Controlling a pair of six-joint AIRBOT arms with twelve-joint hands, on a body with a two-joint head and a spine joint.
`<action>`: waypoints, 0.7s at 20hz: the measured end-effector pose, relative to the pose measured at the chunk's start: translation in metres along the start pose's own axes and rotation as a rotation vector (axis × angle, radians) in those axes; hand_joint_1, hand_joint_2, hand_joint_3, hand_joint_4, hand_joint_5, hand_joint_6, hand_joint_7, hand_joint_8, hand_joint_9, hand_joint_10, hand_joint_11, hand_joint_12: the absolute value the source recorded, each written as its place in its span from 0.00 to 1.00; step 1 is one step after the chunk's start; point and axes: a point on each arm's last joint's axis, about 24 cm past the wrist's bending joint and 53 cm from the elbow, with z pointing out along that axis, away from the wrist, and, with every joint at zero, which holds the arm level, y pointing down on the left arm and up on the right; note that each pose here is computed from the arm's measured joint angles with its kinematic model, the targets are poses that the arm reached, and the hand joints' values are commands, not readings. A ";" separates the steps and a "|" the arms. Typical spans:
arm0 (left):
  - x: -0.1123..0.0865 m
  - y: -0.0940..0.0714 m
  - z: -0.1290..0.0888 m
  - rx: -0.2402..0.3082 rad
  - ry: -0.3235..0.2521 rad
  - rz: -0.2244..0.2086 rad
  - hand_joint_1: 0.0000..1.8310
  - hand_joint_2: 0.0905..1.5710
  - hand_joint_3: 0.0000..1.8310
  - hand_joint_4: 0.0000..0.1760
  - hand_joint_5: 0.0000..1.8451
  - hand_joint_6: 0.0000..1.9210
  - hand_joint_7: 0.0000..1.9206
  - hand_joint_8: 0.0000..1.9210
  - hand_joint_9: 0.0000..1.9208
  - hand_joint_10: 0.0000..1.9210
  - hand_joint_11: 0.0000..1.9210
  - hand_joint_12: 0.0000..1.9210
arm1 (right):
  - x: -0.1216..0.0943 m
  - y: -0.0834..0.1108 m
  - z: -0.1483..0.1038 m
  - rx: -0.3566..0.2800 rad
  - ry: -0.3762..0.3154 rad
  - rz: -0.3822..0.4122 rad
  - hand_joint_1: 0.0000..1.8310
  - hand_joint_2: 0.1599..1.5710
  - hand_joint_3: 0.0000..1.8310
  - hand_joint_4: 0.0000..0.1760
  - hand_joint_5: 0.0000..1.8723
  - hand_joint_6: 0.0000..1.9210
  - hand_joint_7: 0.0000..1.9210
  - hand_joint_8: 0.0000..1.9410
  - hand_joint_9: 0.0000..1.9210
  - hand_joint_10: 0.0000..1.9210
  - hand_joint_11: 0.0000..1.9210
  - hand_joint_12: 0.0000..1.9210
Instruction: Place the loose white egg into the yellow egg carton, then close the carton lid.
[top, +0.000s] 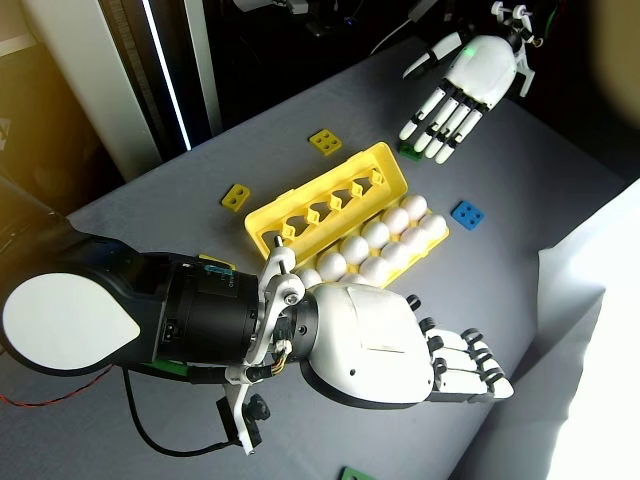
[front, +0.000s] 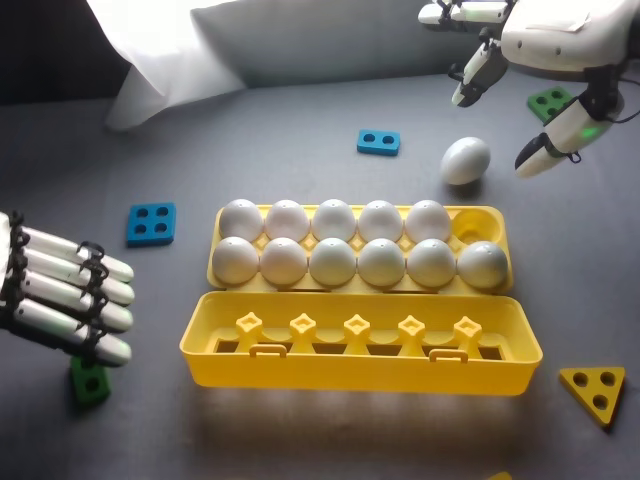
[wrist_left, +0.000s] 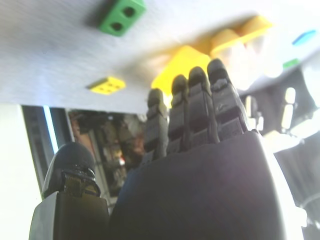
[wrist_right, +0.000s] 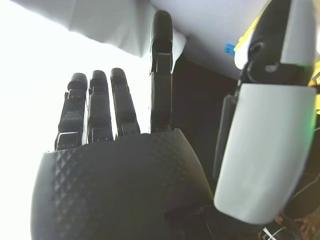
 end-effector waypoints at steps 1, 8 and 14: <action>0.001 0.001 0.000 -0.001 0.004 0.001 0.00 0.75 0.00 0.52 0.05 0.00 0.04 0.00 0.01 0.00 0.00 0.00 | -0.001 0.001 0.000 -0.002 -0.002 -0.001 0.44 0.43 0.01 1.00 0.44 0.00 0.02 0.00 0.00 0.00 0.00 0.00; -0.001 0.008 0.000 -0.027 -0.006 -0.005 0.00 0.75 0.00 0.54 0.10 0.00 0.07 0.01 0.03 0.01 0.03 0.02 | -0.001 0.009 0.002 -0.036 -0.003 -0.044 0.46 0.42 0.00 1.00 0.45 0.00 0.02 0.00 0.00 0.00 0.00 0.00; 0.000 0.005 0.005 -0.019 -0.003 -0.015 0.00 0.75 0.00 0.56 0.10 0.00 0.07 0.00 0.05 0.01 0.03 0.02 | -0.008 0.009 0.005 -0.065 -0.031 -0.006 0.44 0.42 0.00 1.00 0.44 0.00 0.03 0.00 0.00 0.00 0.00 0.00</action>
